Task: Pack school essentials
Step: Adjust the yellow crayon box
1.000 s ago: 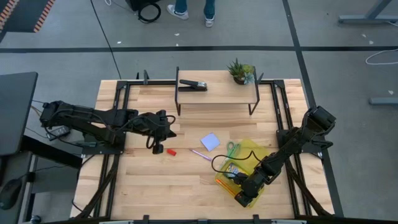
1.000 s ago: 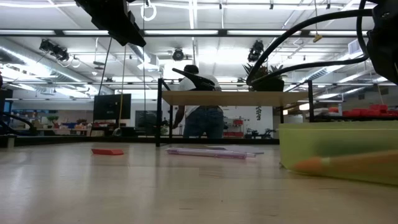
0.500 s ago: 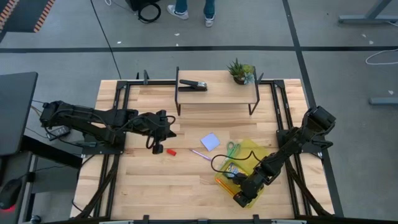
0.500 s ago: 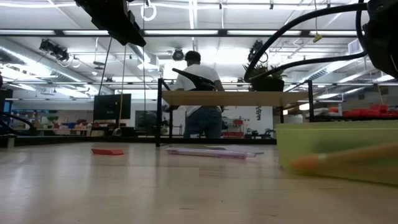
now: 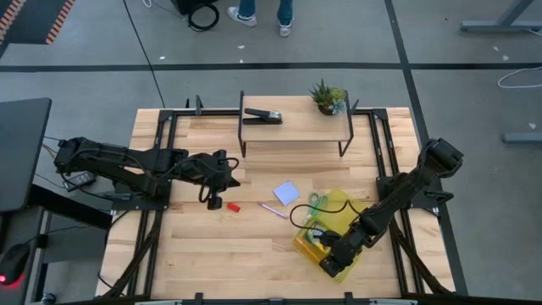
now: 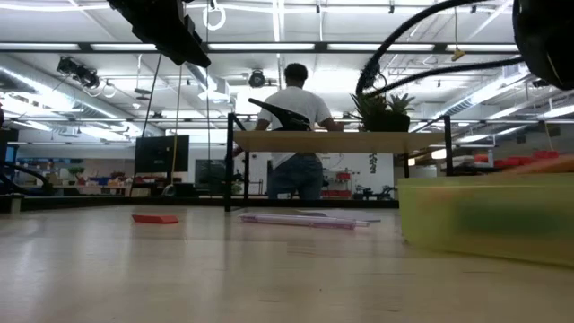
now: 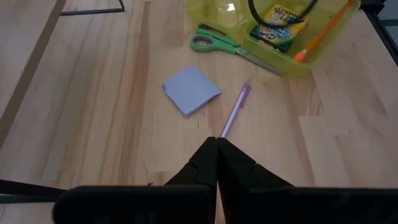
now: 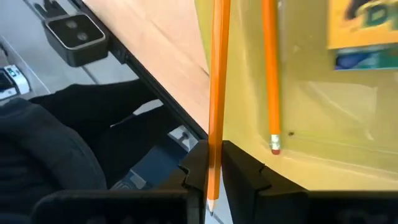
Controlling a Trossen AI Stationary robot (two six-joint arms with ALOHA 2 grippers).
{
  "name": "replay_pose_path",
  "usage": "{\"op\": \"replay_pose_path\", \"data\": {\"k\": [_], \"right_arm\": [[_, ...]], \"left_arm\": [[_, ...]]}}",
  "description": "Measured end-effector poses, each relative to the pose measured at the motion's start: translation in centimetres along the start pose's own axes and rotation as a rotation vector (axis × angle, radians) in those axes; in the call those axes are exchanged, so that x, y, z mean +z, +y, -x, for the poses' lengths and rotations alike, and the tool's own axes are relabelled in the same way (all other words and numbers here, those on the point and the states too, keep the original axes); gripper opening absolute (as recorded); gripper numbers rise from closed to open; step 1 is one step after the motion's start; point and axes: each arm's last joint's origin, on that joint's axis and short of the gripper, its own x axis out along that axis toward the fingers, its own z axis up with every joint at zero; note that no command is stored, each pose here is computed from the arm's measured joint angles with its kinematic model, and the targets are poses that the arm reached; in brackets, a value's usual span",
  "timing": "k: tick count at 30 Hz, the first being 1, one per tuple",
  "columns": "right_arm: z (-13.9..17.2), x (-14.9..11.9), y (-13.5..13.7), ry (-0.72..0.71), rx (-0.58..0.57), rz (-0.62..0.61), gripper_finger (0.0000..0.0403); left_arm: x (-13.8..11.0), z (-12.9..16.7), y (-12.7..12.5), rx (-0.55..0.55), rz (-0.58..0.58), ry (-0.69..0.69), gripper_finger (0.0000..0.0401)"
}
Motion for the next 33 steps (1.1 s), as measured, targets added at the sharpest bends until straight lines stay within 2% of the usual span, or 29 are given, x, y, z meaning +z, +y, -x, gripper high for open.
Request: {"op": "replay_pose_path", "data": {"k": [4,9,11,19,25,33], "right_arm": [[1.4,-0.1,-0.2,-0.048,-0.031,0.038,0.0048],[1.7,-0.2,-0.2,-0.168,-0.037,0.215,0.0048],[1.4,-0.3,-0.4,-0.194,-0.052,0.252,0.0048],[0.6,-0.1,-0.5,-0.194,-0.064,0.250,0.0048],[0.6,-0.4,-0.6,-0.161,-0.072,0.290,0.0048],[0.6,-0.4,-1.1,-0.134,-0.118,0.284,0.0048]], "left_arm": [[0.0,0.0,0.0,0.000,0.000,0.000,0.0016],[0.0,0.0,0.0,0.000,0.000,-0.001,0.0023],[0.0,0.0,0.0,0.000,0.001,0.000,0.0024],[0.0,0.0,0.0,0.000,0.003,0.000,0.0011],[0.0,0.0,0.0,0.000,0.003,0.000,0.0018],[0.0,0.0,0.0,0.000,0.004,0.000,0.0017]]}}
